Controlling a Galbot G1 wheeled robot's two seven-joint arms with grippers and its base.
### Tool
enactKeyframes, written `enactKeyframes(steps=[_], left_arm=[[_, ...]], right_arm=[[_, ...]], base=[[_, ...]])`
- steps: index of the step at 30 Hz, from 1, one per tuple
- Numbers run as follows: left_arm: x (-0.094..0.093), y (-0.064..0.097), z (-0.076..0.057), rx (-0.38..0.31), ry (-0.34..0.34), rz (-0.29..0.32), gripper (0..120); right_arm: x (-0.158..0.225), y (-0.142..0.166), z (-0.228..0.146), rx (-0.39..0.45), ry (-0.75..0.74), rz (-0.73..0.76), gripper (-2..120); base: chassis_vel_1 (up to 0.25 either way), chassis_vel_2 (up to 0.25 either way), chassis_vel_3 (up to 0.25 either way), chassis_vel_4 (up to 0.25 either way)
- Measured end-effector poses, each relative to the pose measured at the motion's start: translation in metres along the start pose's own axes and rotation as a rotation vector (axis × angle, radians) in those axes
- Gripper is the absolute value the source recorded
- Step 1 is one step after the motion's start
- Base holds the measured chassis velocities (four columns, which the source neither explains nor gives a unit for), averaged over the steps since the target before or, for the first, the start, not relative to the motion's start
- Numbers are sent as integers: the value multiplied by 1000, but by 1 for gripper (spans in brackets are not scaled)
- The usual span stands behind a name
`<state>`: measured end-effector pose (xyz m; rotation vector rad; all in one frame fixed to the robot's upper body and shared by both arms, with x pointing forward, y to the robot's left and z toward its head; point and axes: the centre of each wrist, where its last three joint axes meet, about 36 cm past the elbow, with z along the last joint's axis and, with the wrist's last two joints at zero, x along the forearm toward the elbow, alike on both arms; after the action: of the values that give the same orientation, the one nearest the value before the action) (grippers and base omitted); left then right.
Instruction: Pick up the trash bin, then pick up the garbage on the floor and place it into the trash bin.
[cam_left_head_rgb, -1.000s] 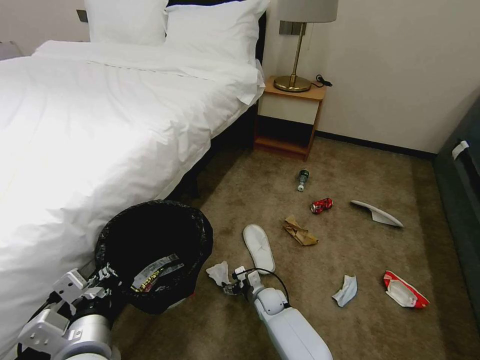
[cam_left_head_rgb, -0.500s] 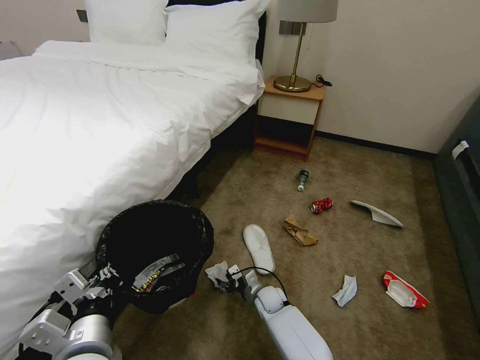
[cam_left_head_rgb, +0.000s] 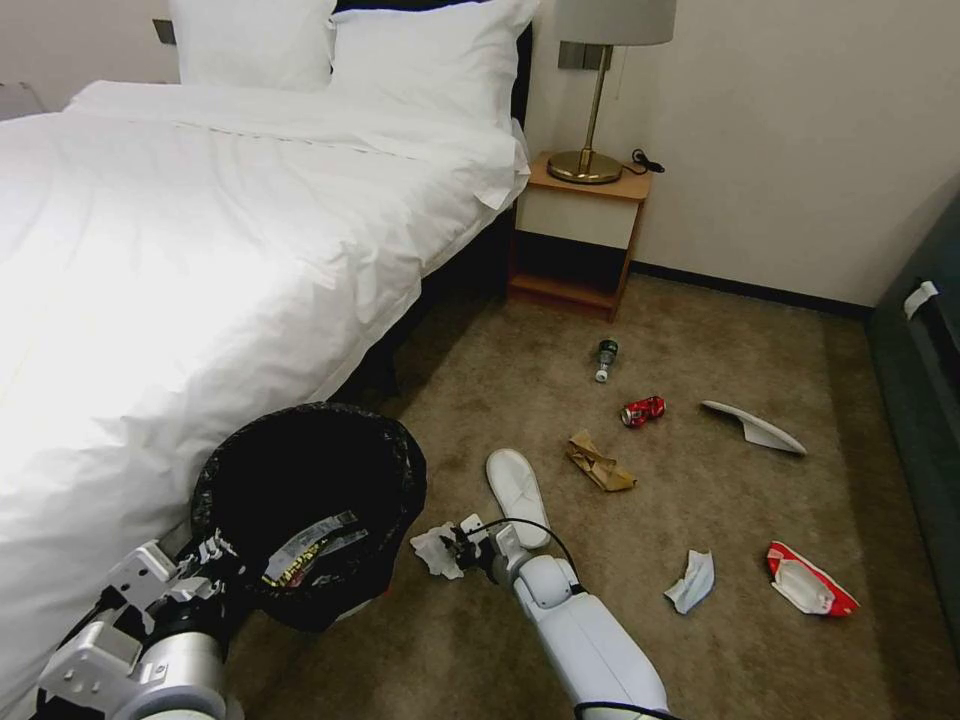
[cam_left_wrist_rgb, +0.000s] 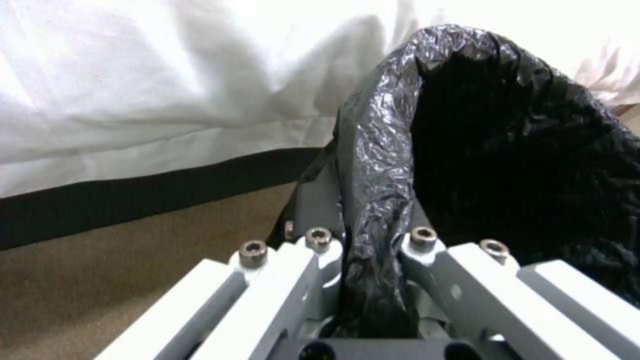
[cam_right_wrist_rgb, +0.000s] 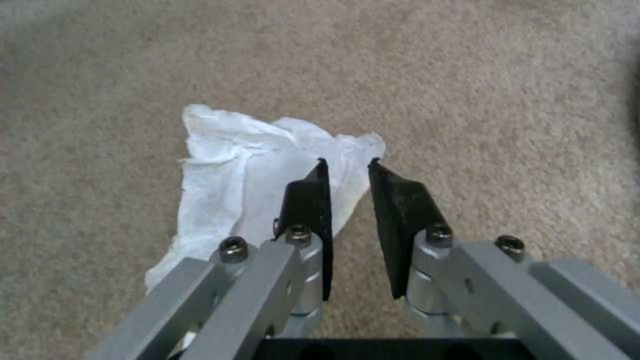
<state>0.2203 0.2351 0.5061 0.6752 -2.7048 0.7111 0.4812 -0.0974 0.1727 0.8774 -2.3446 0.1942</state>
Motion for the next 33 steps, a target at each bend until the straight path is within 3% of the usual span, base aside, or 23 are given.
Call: enactKeyframes(steps=[5, 7, 11, 13, 22, 23, 25, 27, 33], left_arm=[[0, 0, 0, 1, -1, -1, 4], [0, 0, 1, 1, -1, -1, 4], [1, 0, 1, -1, 0, -2, 4], [1, 0, 1, -2, 0, -4, 4], [1, 1, 1, -4, 0, -2, 4], [1, 1, 1, -5, 0, -2, 4], [1, 1, 1, -5, 1, -1, 4], [1, 0, 1, -5, 1, 1, 4], [1, -1, 1, -2, 0, 7, 4]], right_arm=[[-1, 1, 0, 2, 3, -3, 22], [-1, 4, 2, 4, 6, -8, 32], [-1, 6, 4, 6, 6, -12, 38], [0, 9, 6, 6, -1, -19, 51], [0, 10, 7, 7, -3, -21, 76], [0, 9, 9, 6, 1, -16, 85], [0, 9, 10, 5, 3, -13, 88], [0, 8, 11, 4, 7, -3, 99], [-1, 9, 16, 5, 13, -3, 100]], base=[[0, 0, 0, 0], [0, 0, 0, 0], [0, 0, 0, 0], [0, 0, 0, 0], [0, 0, 0, 0], [0, 0, 0, 0], [0, 0, 0, 0], [0, 0, 0, 0], [0, 0, 0, 0]])
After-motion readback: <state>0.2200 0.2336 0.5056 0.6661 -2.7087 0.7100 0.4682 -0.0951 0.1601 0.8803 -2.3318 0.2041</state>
